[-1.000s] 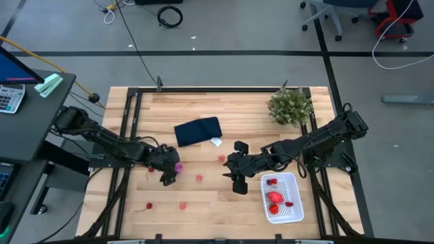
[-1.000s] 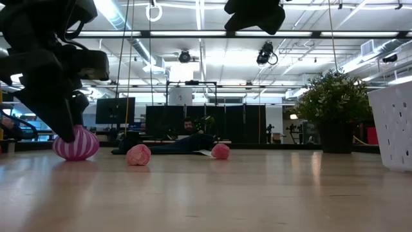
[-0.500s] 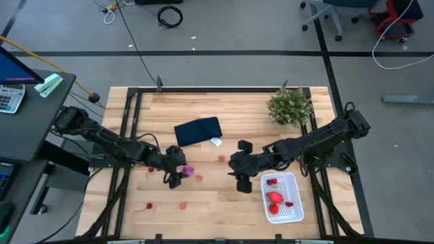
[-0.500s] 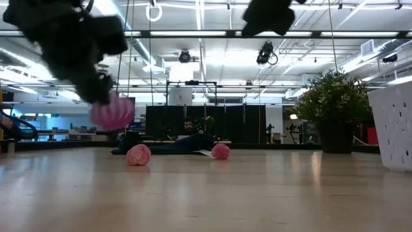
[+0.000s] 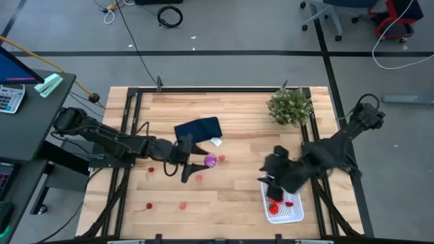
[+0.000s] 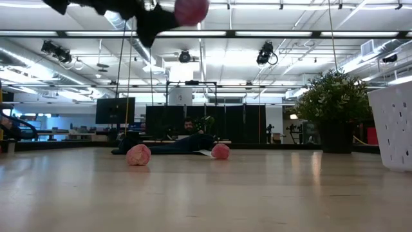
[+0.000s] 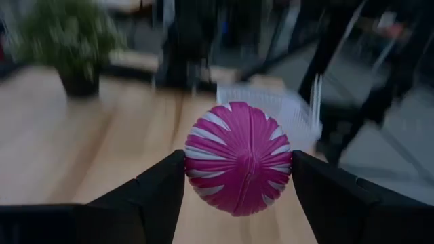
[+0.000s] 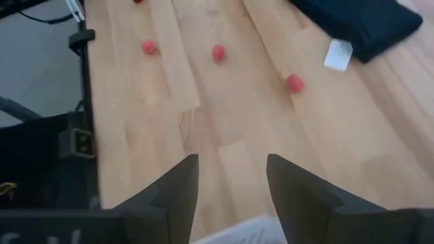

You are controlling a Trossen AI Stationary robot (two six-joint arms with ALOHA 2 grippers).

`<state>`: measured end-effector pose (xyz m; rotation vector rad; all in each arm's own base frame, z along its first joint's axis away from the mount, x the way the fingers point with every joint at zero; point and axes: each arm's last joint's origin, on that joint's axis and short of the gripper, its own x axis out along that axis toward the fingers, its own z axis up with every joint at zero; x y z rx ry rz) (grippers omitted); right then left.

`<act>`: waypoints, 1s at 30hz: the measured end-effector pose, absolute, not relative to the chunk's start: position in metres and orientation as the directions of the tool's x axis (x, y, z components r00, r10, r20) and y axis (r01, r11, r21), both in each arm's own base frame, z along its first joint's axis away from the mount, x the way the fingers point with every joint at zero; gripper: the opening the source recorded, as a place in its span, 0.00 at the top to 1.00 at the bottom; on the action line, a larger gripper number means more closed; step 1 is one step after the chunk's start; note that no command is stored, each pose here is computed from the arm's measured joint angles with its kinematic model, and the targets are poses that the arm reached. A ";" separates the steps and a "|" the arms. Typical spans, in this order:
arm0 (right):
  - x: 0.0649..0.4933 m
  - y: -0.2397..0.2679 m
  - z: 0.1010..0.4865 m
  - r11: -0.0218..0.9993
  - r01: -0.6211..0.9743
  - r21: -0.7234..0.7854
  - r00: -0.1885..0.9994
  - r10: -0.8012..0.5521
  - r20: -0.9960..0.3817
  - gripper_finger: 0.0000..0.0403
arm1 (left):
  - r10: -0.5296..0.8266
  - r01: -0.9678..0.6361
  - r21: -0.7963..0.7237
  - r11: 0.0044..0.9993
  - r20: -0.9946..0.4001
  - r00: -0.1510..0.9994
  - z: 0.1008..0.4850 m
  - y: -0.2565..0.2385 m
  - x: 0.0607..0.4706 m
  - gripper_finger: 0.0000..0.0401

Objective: Pick and placing Produce into tupperware
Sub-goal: Put the onion into the white bin

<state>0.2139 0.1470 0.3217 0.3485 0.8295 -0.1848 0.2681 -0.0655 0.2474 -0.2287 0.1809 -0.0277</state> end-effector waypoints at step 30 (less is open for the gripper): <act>0.114 0.239 0.312 0.924 0.208 0.322 0.829 0.008 -0.559 0.55 | -0.206 0.196 -0.079 0.978 -0.158 0.966 0.248 -0.115 0.477 0.34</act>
